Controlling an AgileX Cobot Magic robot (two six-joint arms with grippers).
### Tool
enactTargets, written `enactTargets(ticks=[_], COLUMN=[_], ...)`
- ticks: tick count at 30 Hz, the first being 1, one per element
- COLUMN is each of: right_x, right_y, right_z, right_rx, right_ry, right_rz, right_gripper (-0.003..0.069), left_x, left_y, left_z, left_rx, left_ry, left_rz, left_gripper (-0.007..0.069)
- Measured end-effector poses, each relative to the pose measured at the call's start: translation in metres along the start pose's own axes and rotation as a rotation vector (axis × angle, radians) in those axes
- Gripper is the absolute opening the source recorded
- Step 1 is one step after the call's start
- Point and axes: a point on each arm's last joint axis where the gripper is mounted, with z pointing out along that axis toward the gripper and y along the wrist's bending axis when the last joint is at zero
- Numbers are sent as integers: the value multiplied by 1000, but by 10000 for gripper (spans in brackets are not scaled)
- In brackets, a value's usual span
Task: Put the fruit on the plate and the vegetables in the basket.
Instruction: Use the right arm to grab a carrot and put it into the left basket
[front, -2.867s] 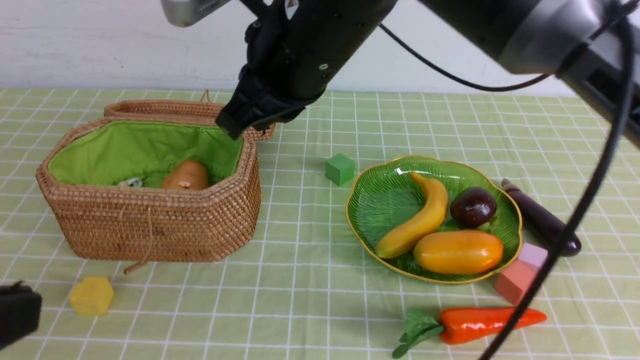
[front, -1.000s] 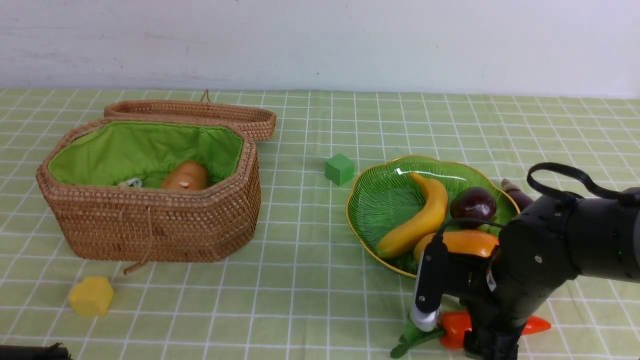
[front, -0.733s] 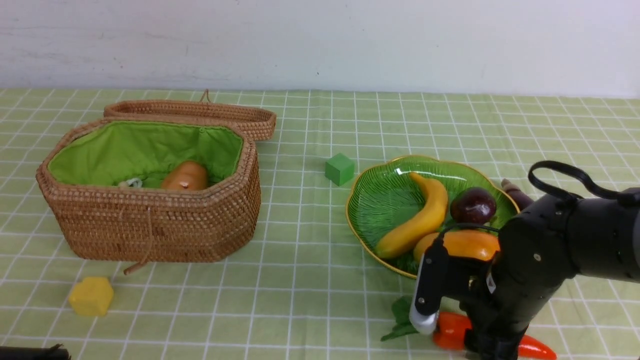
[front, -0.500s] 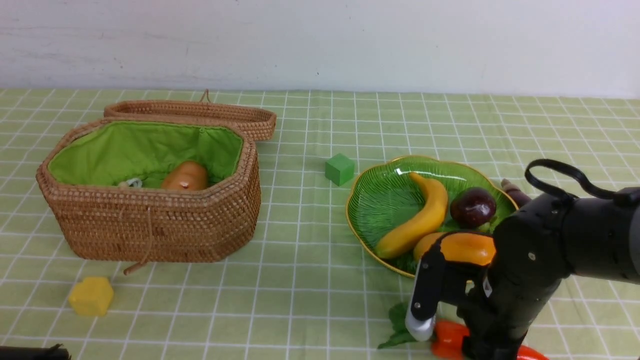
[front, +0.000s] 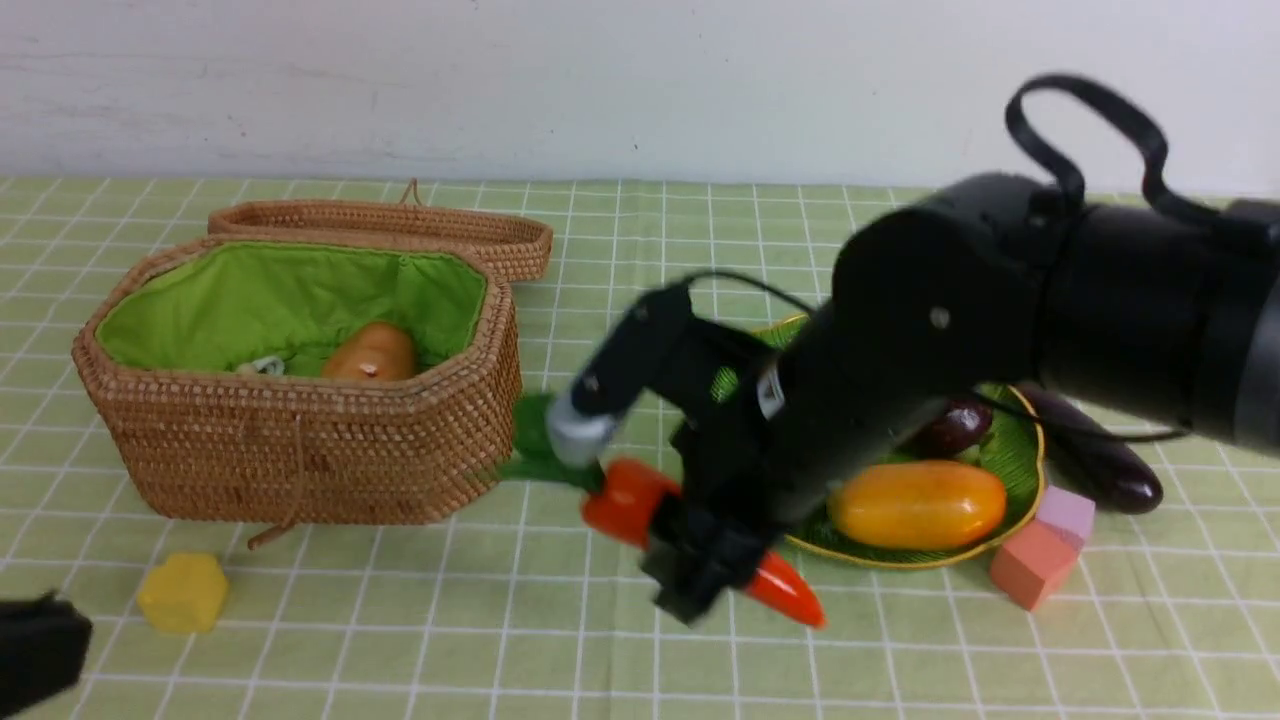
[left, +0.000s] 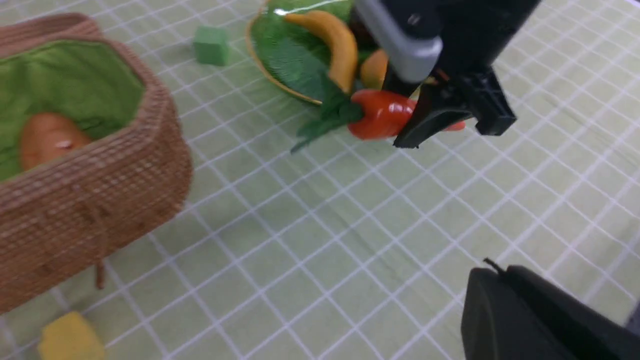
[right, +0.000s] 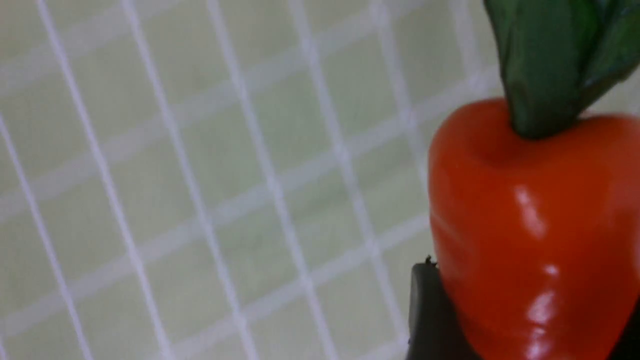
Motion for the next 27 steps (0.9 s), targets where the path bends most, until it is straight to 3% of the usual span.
enactTargets(ticks=[5,10,21,24,27], right_x=[-71,-112,-141,-139,-137], right_y=[-21,-41,-58,-55,-54], right_z=[-10,15,92,103,108], right_rx=[73,120,209,203,186], right_ry=[-365,-537,-629,-608,-581], right_rz=[73,106,-39,-63,-70], right_gripper=[350,350,350,390,534], left_x=[-8,-13,-15,-15,-15], left_y=[18,29,31,31,31], left_z=[-2,-6,-7,-7,-7], left_rx=[-200,-317,-336,-333,-333], left_ry=[-93,-171,-199,-201,-201], left_rz=[-81,-156,-179,-180,-180], left_gripper=[-5,-5,-2,-2,-2])
